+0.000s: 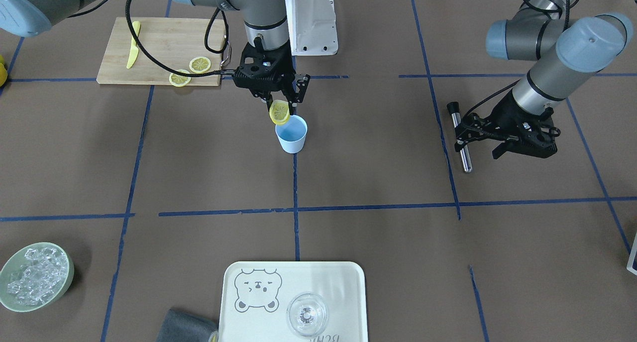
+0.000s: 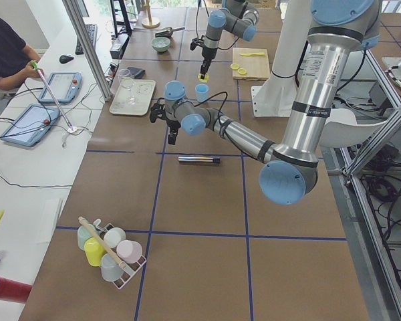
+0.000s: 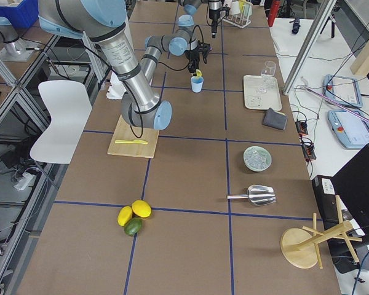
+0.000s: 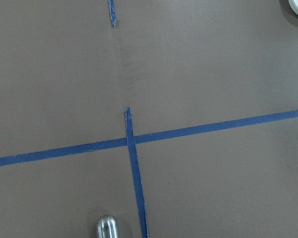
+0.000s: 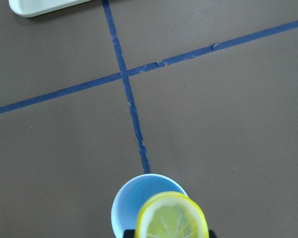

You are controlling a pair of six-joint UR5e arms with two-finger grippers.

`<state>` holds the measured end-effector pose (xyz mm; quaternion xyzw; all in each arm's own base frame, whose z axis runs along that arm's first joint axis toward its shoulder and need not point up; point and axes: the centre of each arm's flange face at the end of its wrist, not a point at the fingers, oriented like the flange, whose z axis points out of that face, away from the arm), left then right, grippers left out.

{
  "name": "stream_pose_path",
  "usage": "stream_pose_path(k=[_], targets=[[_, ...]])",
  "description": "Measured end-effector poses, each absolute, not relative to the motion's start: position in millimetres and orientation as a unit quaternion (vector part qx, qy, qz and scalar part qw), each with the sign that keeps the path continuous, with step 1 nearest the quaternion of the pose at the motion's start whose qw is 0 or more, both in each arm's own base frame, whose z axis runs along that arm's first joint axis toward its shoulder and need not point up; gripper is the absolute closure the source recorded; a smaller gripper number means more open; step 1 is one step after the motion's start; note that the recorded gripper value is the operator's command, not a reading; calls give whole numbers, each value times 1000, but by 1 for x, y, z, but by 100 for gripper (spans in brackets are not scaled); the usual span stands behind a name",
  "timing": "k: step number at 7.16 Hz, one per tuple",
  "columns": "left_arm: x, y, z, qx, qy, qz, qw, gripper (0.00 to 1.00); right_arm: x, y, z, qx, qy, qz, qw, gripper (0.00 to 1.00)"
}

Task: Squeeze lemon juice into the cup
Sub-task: 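Squeeze and release the lemon slice into the blue cup with the right gripper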

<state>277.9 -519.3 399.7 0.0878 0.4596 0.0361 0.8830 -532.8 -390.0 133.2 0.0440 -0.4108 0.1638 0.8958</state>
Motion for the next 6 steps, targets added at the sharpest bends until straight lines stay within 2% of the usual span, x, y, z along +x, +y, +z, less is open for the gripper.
stream_pose_path(k=[1,2,3,4,6], targets=[[278,-519,399,86,460,33,883,0,-538,-393,133,44,-408,163,897,40],[278,-519,399,86,460,32,883,0,-540,-394,131,44,-411,163,896,20],[278,-519,399,86,461,32,883,0,-543,-396,130,46,-418,163,893,17],[278,-519,398,86,461,31,883,0,-548,-398,131,48,-426,162,889,4],[278,-519,398,86,461,32,883,0,-553,-400,132,51,-434,161,885,1]])
